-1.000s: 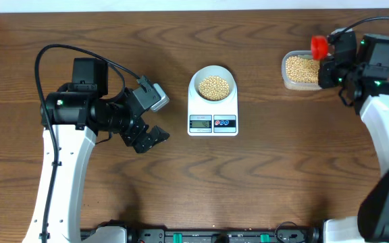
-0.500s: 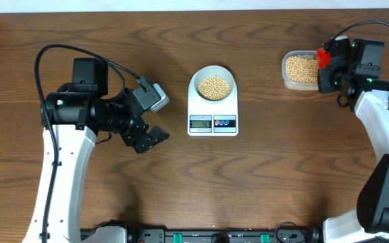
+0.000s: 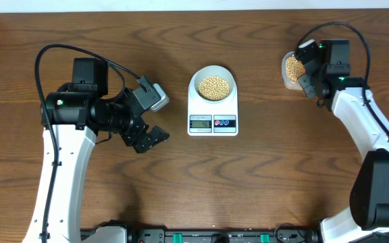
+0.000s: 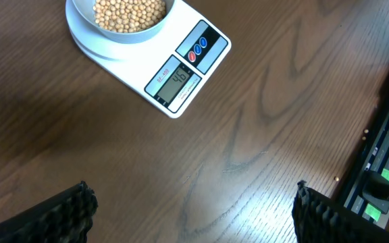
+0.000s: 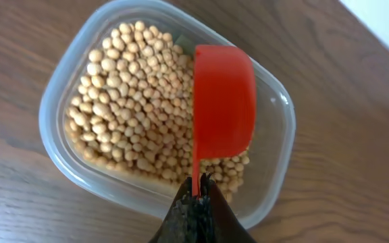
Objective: Scoop item into bowl and weigh 50g on scale
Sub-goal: 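Carry the scoop back right and lower it into the bean tub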
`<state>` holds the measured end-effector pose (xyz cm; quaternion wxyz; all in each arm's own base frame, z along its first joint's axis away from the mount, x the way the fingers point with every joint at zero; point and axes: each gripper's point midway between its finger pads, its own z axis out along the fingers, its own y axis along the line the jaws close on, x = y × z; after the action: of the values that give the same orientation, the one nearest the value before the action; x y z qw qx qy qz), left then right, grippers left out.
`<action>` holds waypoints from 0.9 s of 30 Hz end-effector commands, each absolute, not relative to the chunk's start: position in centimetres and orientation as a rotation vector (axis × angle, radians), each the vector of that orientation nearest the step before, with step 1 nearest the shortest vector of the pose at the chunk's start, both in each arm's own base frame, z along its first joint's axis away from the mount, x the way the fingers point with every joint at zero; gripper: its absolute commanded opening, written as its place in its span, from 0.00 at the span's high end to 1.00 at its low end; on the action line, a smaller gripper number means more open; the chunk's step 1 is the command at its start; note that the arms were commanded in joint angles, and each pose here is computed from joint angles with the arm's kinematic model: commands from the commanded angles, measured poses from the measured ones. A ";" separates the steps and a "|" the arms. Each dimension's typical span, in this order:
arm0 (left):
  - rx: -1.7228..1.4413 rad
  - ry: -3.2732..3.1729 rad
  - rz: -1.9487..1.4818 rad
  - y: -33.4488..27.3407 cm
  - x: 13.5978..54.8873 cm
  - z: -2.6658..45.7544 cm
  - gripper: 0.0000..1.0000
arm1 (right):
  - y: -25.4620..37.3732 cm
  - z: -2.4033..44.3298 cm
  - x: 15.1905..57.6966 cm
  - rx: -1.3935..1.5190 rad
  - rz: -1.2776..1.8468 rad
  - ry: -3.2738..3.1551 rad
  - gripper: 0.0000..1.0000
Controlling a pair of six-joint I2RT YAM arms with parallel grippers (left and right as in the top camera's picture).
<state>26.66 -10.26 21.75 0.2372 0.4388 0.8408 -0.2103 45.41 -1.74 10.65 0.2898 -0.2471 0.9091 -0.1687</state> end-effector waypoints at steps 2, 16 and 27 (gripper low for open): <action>1.212 2.301 -0.569 -10.1 26.6 21.7 0.05 | -2.5 10.6 45.3 -0.810 -0.599 2.410 0.99; 1.212 2.300 -0.570 -10.1 26.6 21.7 0.05 | -3.6 10.4 45.2 -0.961 -0.729 2.391 0.99; 1.212 2.300 -0.570 -10.1 26.6 21.7 0.05 | -3.6 10.4 45.2 -1.104 -0.769 2.351 0.99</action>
<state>26.66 -10.26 21.75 0.2372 0.4388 0.8408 -0.2103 45.20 -3.45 10.72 0.2278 -0.3770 0.8572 -0.2668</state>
